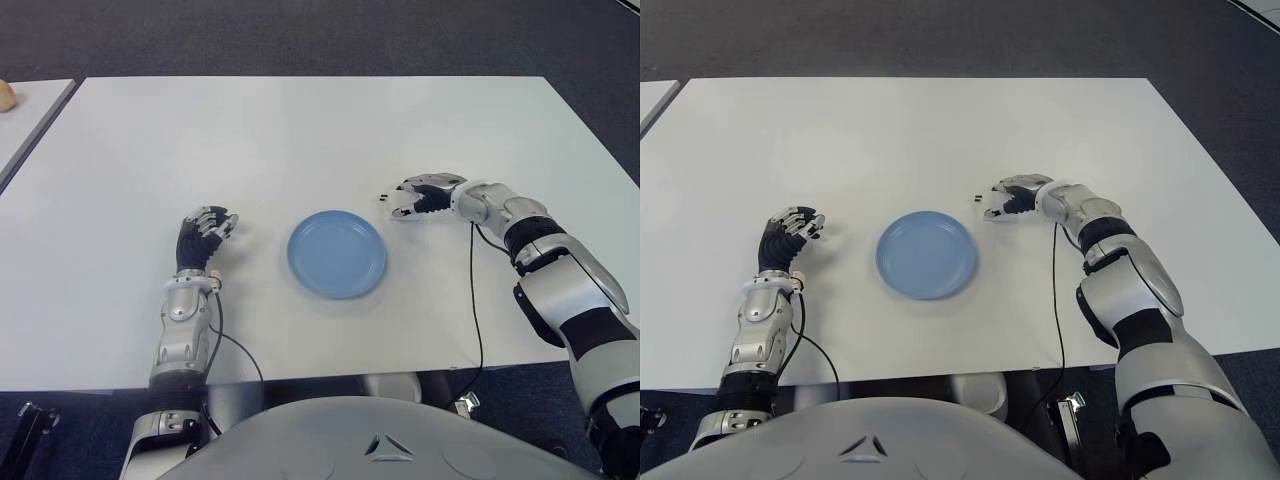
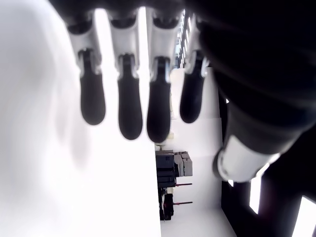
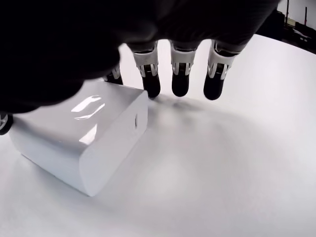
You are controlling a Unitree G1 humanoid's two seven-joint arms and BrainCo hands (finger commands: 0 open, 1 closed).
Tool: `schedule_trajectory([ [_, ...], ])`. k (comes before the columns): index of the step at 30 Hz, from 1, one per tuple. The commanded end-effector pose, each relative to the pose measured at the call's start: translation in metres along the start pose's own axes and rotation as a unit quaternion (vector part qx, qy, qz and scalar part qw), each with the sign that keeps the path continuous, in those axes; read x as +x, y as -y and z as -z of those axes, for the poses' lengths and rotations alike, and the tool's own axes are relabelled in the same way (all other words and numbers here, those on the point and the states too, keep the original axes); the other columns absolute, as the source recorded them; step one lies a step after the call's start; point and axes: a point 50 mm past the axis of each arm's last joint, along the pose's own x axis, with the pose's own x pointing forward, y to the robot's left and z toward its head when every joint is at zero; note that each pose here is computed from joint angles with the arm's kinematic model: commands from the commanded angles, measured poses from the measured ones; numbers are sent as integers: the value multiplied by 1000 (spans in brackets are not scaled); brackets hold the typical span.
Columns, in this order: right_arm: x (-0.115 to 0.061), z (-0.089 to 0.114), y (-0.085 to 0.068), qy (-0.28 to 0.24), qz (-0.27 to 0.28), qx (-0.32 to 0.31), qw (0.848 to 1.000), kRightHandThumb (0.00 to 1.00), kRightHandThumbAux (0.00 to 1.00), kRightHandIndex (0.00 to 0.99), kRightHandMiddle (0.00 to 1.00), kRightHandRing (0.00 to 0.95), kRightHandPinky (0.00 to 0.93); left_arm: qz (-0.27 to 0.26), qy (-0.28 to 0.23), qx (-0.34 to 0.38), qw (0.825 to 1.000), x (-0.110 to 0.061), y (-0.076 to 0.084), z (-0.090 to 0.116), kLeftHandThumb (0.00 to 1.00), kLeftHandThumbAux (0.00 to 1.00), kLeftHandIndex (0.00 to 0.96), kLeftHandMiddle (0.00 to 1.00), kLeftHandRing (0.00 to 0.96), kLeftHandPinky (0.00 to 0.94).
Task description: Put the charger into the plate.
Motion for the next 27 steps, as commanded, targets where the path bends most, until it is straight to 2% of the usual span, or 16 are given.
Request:
schedule_trajectory([
  [1, 4, -9, -23, 10, -33, 4, 999, 528, 151, 0, 0, 0, 0, 4, -12, -1, 1000, -6, -1, 4, 706, 721, 428, 509, 507, 497],
  [12, 6, -13, -28, 13, -23, 5, 1000, 537, 150, 0, 0, 0, 0, -3, -25, 24, 999, -11, -5, 3, 704, 722, 425, 494, 499, 482],
  [27, 8, -17, -30, 13, -26, -3, 1000, 559, 155, 0, 0, 0, 0, -8, -29, 21, 999, -16, -7, 1, 702, 723, 425, 499, 504, 487],
])
